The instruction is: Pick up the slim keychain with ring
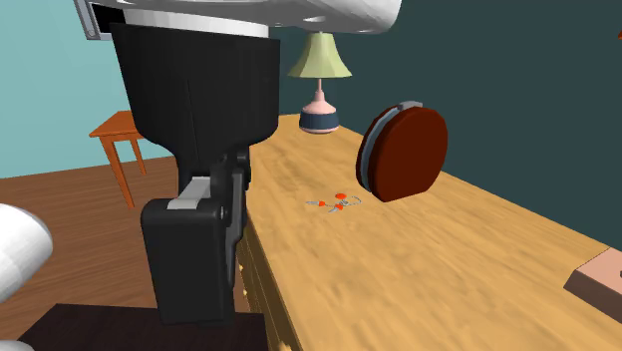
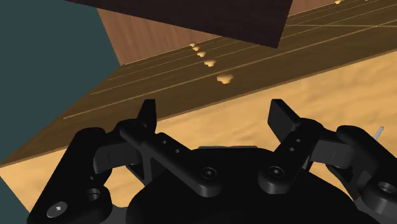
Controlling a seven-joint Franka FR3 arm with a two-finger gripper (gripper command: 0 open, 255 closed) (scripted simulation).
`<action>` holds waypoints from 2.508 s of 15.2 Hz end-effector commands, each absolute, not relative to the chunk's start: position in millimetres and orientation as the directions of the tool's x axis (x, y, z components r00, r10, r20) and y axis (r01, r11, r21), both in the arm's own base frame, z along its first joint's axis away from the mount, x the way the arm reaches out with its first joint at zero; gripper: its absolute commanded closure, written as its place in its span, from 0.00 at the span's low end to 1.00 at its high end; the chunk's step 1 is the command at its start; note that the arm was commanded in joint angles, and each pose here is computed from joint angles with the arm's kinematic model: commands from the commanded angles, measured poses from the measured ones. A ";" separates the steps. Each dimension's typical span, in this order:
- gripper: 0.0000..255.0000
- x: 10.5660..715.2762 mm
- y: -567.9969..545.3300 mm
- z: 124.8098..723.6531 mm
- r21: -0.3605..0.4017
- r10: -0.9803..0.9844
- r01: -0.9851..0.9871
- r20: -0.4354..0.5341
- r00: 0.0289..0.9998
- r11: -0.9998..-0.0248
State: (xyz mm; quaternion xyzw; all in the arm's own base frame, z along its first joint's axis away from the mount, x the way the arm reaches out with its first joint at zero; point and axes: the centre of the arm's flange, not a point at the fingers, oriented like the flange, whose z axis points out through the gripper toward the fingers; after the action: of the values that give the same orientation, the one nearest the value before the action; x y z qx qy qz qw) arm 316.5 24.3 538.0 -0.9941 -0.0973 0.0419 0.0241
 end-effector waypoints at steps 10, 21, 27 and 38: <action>0.00 367.5 119.7 497.5 -0.063 0.380 0.378 -0.033 0.924 -0.924; 0.00 405.6 247.9 453.0 -0.058 0.586 0.586 0.023 0.810 -0.808; 0.00 414.3 321.1 430.6 -0.051 0.684 0.686 0.052 0.727 -0.726; 0.00 415.3 365.2 380.9 -0.044 0.737 0.741 0.069 0.672 -0.671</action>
State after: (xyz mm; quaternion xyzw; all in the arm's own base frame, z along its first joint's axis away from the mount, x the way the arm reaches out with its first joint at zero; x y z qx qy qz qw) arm 415.0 364.8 385.4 -0.9137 -0.4043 -0.0224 0.0342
